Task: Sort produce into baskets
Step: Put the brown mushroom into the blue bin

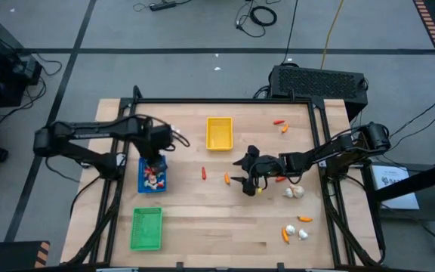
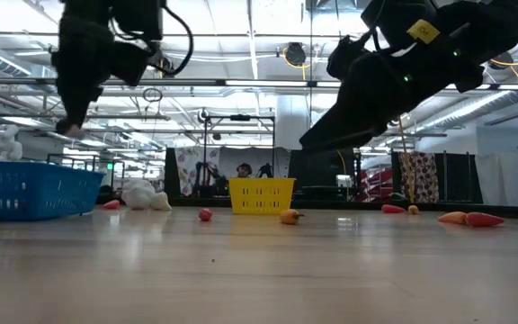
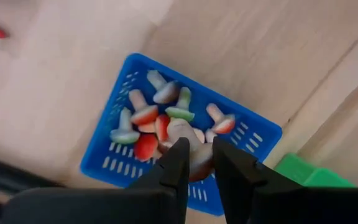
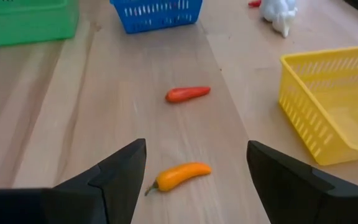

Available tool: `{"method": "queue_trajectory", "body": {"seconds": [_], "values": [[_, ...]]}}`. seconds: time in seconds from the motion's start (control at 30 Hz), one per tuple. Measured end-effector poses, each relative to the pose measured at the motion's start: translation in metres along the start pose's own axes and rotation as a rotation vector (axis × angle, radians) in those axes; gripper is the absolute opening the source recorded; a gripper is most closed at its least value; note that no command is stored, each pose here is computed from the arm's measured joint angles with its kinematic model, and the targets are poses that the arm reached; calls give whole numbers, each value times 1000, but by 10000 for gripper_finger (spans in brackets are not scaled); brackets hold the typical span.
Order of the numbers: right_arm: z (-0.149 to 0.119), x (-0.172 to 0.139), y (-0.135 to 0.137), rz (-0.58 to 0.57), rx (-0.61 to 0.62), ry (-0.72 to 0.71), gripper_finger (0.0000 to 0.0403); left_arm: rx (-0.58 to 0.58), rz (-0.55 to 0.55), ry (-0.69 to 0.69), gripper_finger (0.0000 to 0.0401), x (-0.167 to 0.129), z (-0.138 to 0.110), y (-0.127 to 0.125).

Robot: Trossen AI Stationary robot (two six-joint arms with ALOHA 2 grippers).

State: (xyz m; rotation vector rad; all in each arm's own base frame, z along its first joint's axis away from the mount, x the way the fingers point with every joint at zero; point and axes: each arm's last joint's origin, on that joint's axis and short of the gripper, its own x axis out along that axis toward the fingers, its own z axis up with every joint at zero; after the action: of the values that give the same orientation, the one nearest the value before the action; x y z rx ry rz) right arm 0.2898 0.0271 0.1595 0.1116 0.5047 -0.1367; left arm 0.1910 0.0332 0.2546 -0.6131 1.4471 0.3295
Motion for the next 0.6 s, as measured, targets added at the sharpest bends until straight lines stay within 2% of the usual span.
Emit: {"method": "queue_trajectory", "body": {"seconds": [0.1,0.3,0.6], "values": [[4,0,1,9,22,-36,270,25,-16,-4,70,13,-6,-5],[5,0,2,31,39,-43,270,141,-14,75,70,29,-20,-12],[5,0,1,30,36,-41,270,83,-5,67,80,30,-23,-18]]}}
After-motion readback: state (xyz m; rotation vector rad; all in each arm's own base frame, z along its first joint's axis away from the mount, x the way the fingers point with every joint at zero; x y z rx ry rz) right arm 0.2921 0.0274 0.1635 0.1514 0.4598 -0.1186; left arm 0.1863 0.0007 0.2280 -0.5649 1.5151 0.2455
